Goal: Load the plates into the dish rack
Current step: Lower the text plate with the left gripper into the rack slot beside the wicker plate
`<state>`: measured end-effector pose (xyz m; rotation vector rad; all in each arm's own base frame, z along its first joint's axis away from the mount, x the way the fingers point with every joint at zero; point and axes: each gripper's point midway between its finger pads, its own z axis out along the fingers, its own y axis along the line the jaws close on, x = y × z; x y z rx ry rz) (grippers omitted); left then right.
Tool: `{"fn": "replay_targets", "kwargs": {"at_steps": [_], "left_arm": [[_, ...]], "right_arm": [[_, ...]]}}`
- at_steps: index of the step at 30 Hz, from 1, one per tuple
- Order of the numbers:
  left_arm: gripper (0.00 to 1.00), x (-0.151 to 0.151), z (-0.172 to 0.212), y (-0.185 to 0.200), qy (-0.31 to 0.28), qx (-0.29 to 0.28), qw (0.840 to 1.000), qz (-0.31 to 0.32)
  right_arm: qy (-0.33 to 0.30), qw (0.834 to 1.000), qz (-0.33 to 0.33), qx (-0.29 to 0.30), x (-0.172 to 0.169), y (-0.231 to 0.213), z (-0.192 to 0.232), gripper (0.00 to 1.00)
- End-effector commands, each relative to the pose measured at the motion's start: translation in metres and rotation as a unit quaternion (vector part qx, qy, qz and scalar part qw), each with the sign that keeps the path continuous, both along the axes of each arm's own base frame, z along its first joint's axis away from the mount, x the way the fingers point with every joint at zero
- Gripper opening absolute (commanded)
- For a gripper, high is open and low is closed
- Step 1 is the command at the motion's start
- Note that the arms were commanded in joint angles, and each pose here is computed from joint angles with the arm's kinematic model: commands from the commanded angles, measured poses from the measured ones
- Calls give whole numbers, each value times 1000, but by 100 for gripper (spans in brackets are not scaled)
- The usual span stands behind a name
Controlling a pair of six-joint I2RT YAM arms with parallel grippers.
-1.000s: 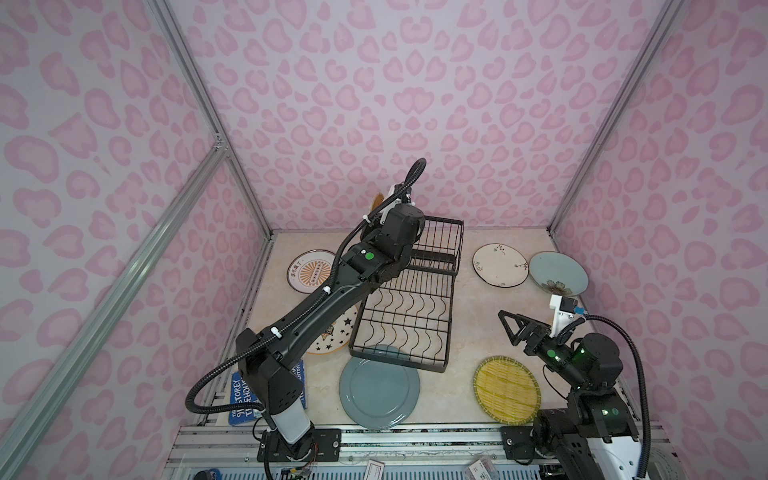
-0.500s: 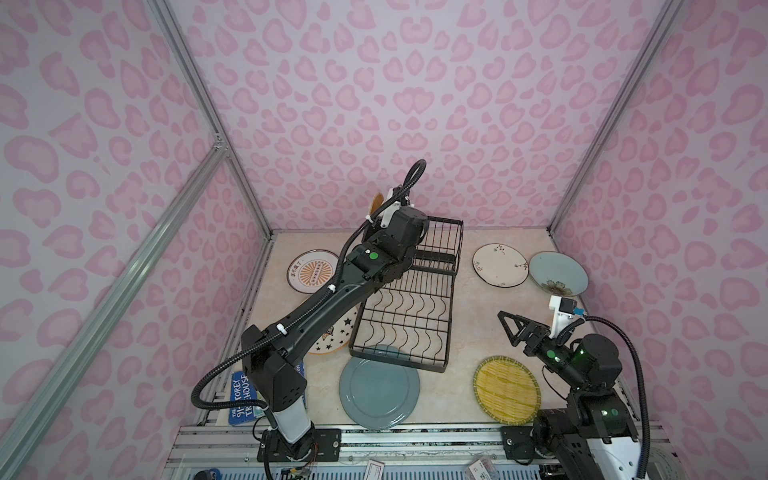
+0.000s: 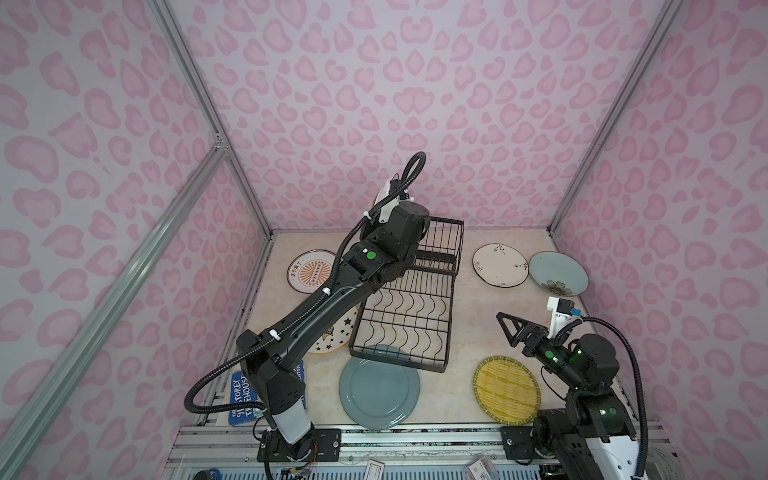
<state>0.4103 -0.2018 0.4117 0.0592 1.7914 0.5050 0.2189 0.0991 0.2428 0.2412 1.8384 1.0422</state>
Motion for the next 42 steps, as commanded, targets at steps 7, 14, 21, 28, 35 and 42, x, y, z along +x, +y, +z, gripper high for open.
{"fn": "replay_targets", "kwargs": {"at_steps": [7, 14, 21, 28, 35, 42], "left_arm": [[4, 8, -2, -4, -6, 1, 1000, 15], [4, 16, -12, -8, 6, 6, 1000, 14], [4, 22, -22, -3, 19, 3, 1000, 17], [4, 24, -33, -5, 33, 5, 999, 12], [3, 26, -46, -7, 51, 2, 999, 17], [7, 27, -51, -9, 63, -16, 998, 20]], "right_arm": [[-7, 1000, 4, 0, -2, 1, 2, 98], [-5, 1000, 4, -1, -3, 1, 0, 98], [-6, 1000, 5, -2, -3, 1, 0, 98], [-5, 1000, 5, -1, -2, 1, -1, 98], [-7, 1000, 4, 5, -2, 2, 5, 98], [-9, 1000, 6, -7, -2, 2, 19, 98]]}}
